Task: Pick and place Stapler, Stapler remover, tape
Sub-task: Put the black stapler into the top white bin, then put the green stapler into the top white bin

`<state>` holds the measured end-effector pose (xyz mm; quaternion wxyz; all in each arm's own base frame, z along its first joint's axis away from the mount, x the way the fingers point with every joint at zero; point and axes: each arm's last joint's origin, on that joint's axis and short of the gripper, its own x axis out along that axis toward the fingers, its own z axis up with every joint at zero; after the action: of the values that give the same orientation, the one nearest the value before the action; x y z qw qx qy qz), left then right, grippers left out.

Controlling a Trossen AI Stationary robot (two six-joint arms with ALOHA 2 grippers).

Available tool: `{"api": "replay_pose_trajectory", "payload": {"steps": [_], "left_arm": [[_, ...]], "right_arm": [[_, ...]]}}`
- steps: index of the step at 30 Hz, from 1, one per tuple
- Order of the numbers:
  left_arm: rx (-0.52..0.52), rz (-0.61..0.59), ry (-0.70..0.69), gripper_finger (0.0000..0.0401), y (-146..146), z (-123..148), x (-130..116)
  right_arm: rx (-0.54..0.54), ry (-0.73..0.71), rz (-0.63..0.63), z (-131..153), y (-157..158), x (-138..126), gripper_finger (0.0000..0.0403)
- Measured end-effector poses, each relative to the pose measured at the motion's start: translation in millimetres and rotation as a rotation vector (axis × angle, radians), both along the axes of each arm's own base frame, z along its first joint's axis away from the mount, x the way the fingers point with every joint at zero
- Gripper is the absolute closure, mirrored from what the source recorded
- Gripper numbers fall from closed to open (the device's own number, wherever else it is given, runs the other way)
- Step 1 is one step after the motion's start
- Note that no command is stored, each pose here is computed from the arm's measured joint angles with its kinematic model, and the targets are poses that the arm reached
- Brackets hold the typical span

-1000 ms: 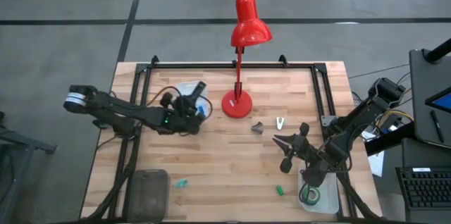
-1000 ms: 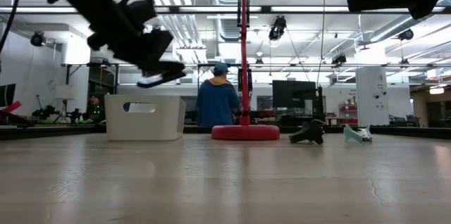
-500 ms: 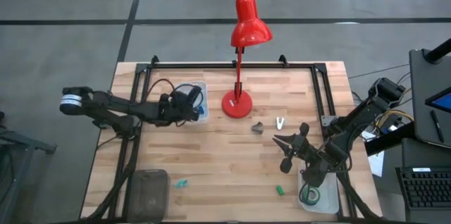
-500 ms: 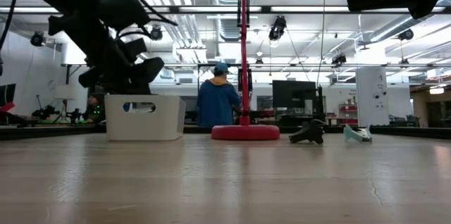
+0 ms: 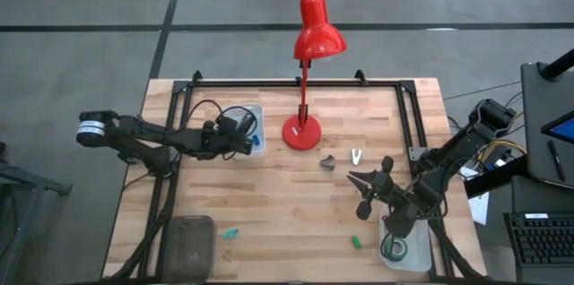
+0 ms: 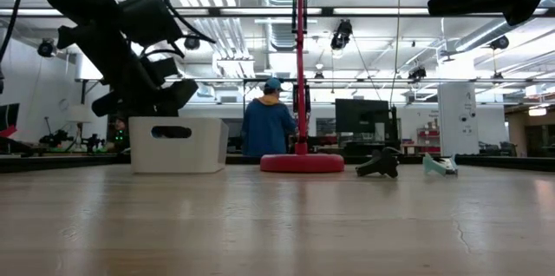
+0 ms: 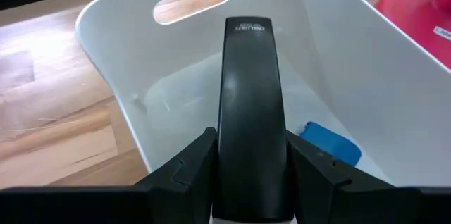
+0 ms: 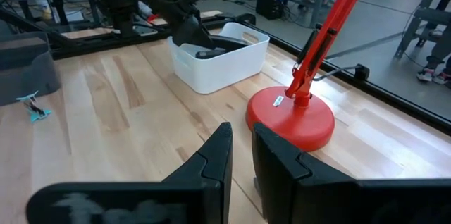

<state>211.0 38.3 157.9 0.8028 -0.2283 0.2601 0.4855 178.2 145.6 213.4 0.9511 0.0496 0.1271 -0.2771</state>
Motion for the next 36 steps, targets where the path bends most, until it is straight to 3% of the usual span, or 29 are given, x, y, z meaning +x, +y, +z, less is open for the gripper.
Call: {"api": "replay_pose_trajectory", "payload": {"steps": [18,26,36], "left_arm": [[0.006,0.004,-0.004,0.0253,0.4,0.4,0.3],[0.013,0.008,-0.004,0.0223,0.6,0.6,0.3],[0.124,-0.02,0.004,0.0206,0.0,18.8,9.7]], "right_arm": [[0.0,0.0,0.0,0.0,0.0,-0.1,0.0351],[0.0,0.0,0.0,0.0,0.0,0.0,0.0351],[-0.001,0.0,0.0,0.0,0.0,0.0,0.0351]]}}
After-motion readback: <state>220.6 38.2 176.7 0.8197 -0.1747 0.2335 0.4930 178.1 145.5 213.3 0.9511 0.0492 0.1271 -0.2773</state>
